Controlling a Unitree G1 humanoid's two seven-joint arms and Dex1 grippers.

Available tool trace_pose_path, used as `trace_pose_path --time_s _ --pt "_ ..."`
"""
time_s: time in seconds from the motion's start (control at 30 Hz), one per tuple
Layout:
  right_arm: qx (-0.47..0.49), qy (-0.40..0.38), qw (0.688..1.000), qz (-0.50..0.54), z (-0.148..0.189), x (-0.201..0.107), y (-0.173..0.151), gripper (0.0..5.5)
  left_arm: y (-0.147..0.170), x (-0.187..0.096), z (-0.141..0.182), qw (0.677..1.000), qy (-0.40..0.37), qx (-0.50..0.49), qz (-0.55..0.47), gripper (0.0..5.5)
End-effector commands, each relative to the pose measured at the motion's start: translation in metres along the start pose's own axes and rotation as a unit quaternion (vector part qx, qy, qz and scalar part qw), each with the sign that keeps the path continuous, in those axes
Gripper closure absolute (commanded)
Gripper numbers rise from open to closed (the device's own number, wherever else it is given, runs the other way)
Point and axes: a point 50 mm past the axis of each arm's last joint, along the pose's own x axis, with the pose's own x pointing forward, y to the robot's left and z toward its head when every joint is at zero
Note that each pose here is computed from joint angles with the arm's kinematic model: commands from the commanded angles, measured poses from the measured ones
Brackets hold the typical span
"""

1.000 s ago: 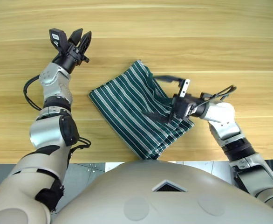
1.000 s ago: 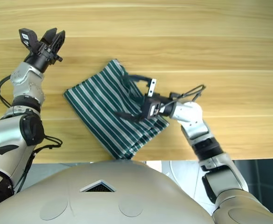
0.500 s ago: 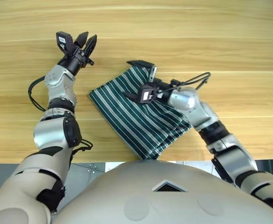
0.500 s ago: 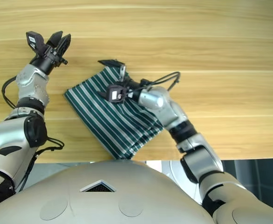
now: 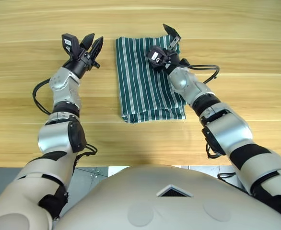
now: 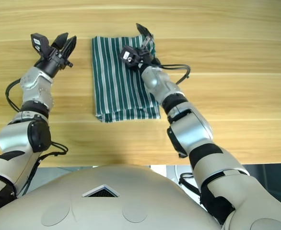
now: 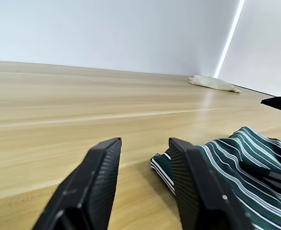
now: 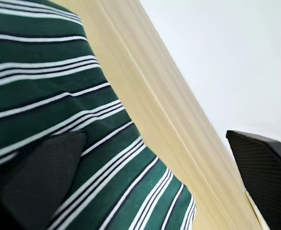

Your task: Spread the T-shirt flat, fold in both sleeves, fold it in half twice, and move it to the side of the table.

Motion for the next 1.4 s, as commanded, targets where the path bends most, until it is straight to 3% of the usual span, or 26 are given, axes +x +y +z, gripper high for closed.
trace_pose_path --time_s 0.03,0.17,0.27,0.4,0.47,0.57,0.67,0.77,0.9,1.2,1.4 --pt "0.056 0.053 0.997 0.02 -0.017 -0.009 0.011 0.14 -0.003 -0.001 -0.002 1.0 0.001 0.009 -0.011 3.66" --pt "0.107 -0.006 0.994 -0.007 0.001 -0.004 -0.002 0.14 -0.007 -0.002 -0.001 0.999 -0.005 0.03 -0.034 3.66" --pt "0.175 -0.121 0.974 -0.077 0.025 -0.009 -0.042 0.14 -0.008 -0.008 0.014 0.993 -0.05 0.072 -0.077 3.66" --pt "0.19 -0.257 0.939 -0.122 0.05 -0.048 -0.103 0.14 -0.009 -0.027 0.047 0.97 -0.115 0.165 -0.14 3.66" --pt "0.14 -0.284 0.946 -0.067 0.054 -0.072 -0.112 0.14 -0.016 -0.04 0.058 0.952 -0.121 0.216 -0.182 3.66" --pt "-0.018 -0.244 0.956 0.161 0.032 -0.121 -0.085 0.14 -0.049 -0.083 0.041 0.892 -0.028 0.293 -0.344 3.66" --pt "-0.102 -0.19 0.9 0.38 0.008 -0.178 -0.05 0.14 -0.078 -0.117 0.02 0.823 0.074 0.317 -0.465 3.66" --pt "-0.127 -0.162 0.856 0.474 -0.005 -0.207 -0.037 0.14 -0.086 -0.127 0.016 0.8 0.109 0.331 -0.489 3.66" --pt "-0.132 -0.123 0.848 0.499 -0.019 -0.215 -0.033 0.1 -0.092 -0.13 0.011 0.794 0.123 0.334 -0.493 3.03" --pt "-0.161 -0.038 0.88 0.445 -0.051 -0.19 -0.029 0.1 -0.089 -0.116 -0.01 0.78 0.154 0.404 -0.452 1.64" --pt "-0.178 -0.005 0.879 0.442 -0.064 -0.187 -0.027 0.1 -0.088 -0.108 -0.014 0.776 0.152 0.427 -0.44 0.92"
